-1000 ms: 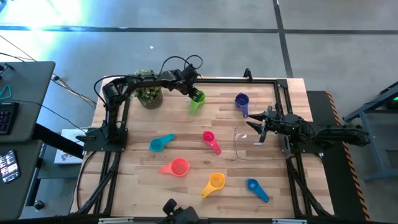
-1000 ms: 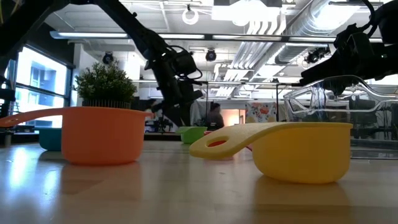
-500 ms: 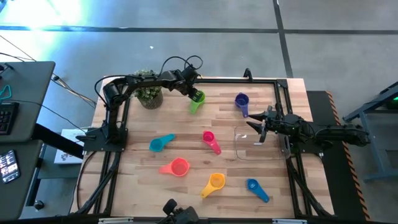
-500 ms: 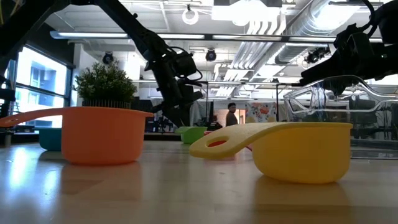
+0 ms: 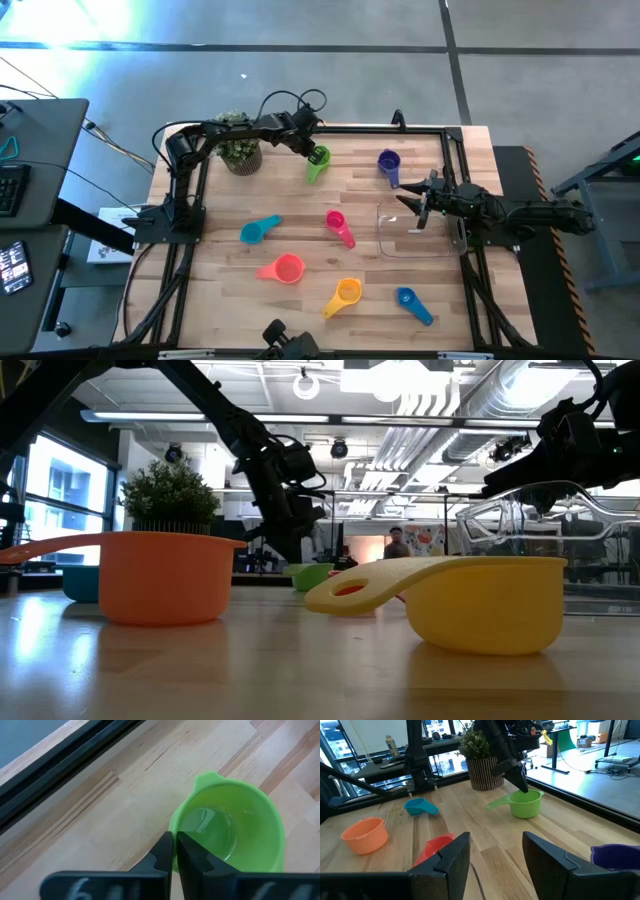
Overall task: Nest measuring cups in basket
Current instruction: Stack the green measuring cup on top of the orange measuring cup
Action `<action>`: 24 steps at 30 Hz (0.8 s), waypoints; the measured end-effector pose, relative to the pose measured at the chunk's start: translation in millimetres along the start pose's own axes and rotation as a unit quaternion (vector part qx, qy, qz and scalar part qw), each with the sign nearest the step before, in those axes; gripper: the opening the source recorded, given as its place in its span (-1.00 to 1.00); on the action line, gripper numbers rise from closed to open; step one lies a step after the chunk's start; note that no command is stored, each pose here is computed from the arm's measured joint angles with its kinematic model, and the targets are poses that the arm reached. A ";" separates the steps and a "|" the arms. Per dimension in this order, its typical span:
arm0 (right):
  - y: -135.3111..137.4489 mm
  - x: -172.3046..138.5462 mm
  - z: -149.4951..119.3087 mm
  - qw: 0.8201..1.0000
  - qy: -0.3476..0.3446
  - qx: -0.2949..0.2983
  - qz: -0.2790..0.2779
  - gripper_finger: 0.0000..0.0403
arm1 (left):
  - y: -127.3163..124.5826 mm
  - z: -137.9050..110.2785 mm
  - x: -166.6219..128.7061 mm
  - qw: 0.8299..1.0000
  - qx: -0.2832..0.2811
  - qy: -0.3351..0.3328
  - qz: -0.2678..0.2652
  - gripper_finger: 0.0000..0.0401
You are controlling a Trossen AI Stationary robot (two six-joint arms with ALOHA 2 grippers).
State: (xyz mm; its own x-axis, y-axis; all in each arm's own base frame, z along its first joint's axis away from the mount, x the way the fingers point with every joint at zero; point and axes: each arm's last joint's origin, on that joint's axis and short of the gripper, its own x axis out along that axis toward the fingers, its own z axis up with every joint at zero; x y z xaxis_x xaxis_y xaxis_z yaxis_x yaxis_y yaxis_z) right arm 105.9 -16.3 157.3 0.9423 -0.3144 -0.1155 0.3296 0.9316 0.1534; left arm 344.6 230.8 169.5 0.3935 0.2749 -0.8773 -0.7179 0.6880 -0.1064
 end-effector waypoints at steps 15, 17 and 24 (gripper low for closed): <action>0.0 0.0 0.0 1.000 0.000 0.000 0.000 -0.14 | -7.4 1.0 -37.7 1.000 0.012 -0.002 -0.018 -0.99; 0.0 0.0 0.0 1.000 0.000 0.000 0.000 -0.14 | -9.8 0.6 -46.7 1.000 0.015 -0.004 -0.019 -0.99; 0.0 0.0 -0.2 1.000 0.000 0.000 0.000 -0.14 | -25.1 -6.9 -75.1 0.999 0.029 0.006 -0.034 -0.99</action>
State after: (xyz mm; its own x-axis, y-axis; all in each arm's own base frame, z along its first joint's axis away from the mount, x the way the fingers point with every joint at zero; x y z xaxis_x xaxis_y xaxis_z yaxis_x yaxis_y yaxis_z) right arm 105.9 -16.3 157.1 0.9421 -0.3147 -0.1161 0.3300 0.9315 0.1532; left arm 329.1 188.2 234.9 0.4330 0.2196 -0.8742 -0.6552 0.7428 -0.1379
